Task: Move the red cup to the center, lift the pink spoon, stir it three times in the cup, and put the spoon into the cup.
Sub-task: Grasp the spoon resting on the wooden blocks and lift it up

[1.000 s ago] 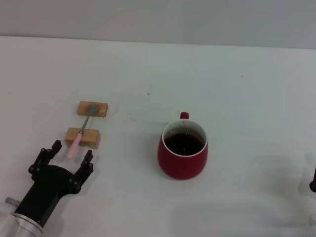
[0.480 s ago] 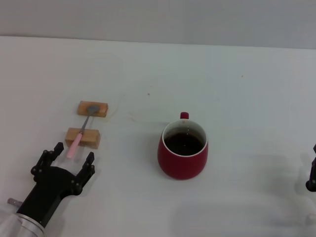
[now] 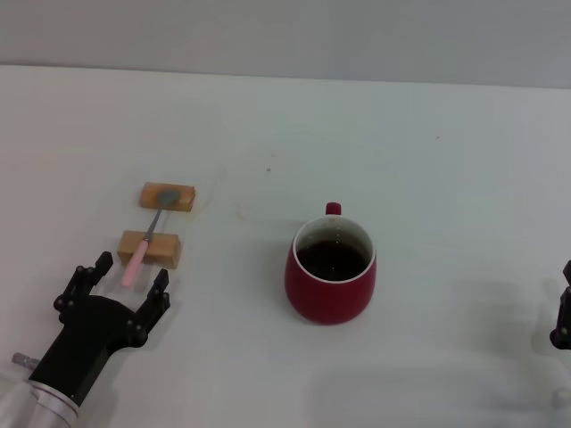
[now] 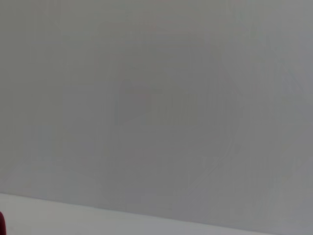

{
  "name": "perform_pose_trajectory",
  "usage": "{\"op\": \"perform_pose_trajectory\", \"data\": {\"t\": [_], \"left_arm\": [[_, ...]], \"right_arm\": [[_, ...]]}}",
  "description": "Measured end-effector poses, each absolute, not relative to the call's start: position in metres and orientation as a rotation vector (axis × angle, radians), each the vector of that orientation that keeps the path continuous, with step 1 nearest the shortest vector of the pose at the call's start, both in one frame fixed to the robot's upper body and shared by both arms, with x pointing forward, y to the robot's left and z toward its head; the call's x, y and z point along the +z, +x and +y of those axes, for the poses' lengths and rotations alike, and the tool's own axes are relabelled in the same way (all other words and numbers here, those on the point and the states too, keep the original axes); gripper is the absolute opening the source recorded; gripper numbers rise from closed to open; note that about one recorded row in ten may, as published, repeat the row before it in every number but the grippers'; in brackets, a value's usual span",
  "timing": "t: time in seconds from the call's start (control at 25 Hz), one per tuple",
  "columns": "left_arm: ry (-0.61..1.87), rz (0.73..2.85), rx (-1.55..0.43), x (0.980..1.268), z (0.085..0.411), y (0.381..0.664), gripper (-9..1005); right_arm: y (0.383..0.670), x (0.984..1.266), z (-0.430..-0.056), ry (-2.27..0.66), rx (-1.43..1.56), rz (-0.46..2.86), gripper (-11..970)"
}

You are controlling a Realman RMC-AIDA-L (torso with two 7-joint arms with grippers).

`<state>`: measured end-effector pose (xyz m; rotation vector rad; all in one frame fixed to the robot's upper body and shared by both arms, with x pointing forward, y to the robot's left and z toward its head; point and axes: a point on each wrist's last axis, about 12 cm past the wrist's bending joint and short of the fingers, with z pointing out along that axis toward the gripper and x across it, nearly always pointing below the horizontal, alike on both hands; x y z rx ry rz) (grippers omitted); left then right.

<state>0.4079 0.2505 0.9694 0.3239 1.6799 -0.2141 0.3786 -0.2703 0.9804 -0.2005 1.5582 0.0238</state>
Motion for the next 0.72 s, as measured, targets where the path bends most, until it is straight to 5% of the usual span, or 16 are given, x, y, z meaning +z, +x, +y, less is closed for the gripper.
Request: {"op": "perform_pose_trajectory", "data": {"t": [0.56,0.72], "left_arm": [[0.334,1.669,-0.209,0.9705,0.25,0.4084,677],[0.336,1.667,-0.211,0.9707,0.2497,0.409,588]], "right_arm": [[0.3767,0.9796,-0.2708,-0.202,0.023,1.564,-1],[0.3765,0.9795,-0.2704,-0.206,0.026,1.564,-1]]}}
